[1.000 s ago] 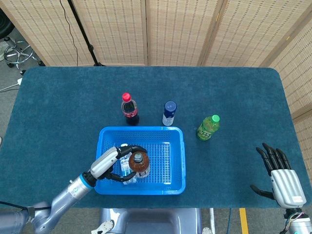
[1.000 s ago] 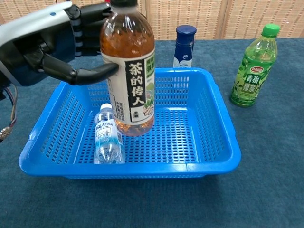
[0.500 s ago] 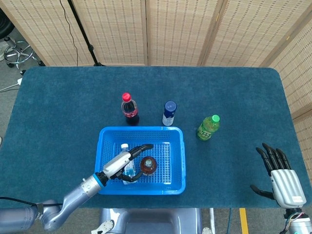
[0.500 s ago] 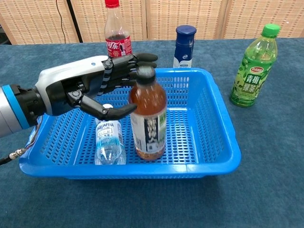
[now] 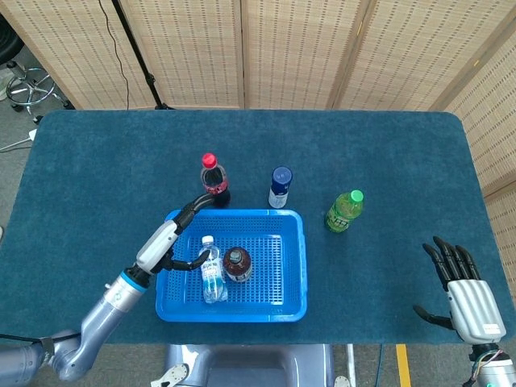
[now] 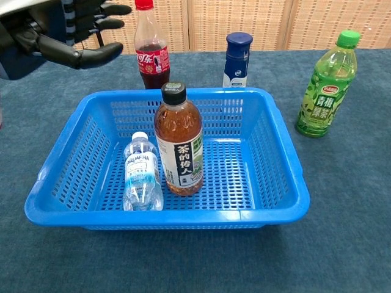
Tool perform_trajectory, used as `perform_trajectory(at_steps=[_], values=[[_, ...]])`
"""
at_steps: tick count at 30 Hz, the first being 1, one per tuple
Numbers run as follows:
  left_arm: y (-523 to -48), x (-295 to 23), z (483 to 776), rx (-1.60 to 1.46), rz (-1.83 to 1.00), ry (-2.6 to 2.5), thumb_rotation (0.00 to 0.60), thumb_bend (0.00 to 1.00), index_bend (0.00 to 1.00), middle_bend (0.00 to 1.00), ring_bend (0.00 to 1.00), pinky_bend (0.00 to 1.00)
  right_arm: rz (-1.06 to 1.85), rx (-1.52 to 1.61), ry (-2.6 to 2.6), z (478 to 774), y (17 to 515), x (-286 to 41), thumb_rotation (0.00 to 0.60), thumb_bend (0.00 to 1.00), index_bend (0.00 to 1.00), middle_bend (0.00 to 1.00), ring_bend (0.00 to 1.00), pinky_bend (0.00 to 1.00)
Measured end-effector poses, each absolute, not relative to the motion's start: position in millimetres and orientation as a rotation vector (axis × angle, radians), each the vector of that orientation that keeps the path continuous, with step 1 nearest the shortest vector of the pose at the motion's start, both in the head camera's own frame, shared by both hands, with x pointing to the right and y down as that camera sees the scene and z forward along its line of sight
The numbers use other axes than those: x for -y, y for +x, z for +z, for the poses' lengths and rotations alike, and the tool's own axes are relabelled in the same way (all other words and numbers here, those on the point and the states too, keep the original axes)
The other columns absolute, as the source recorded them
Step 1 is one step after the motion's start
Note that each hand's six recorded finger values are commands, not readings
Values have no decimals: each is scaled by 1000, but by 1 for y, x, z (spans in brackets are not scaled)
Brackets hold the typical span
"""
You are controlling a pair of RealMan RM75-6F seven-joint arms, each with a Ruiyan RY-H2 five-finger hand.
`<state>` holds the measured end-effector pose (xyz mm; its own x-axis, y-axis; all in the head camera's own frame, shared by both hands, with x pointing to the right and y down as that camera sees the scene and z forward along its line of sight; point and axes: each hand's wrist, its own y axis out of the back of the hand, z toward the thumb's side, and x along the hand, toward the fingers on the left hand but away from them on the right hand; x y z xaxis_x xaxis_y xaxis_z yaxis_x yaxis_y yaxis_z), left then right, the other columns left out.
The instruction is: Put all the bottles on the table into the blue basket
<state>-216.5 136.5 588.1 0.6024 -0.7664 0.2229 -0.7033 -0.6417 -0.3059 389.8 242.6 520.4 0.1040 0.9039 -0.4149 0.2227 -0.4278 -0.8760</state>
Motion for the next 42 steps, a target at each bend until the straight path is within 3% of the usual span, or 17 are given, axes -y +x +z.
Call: perform_trajectory(at_steps=[8,13,16,29,42], values=[[-286,-121,557,-1192,-628,-2407,600,385,0,0,0,0,1342,1182,-1794,524,401,-223,600,0,0,0,0,0],[-357,-123,529,-1187,-828,-2172,600,391,0,0,0,0,1361,1187,-1910,544,410,-192,600,0,0,0,0,0],[-375,-131,524,-1176,-911,-2079,600,392,0,0,0,0,1374,1200,-2005,558,412,-173,600,0,0,0,0,0],[-422,-148,514,-1236,-1125,-1864,600,392,0,0,0,0,1407,1332,-2228,635,403,-96,600,0,0,0,0,0],[-435,-145,509,-1286,-1147,-1855,600,391,0,0,0,0,1274,1353,-2405,668,343,-78,600,0,0,0,0,0]])
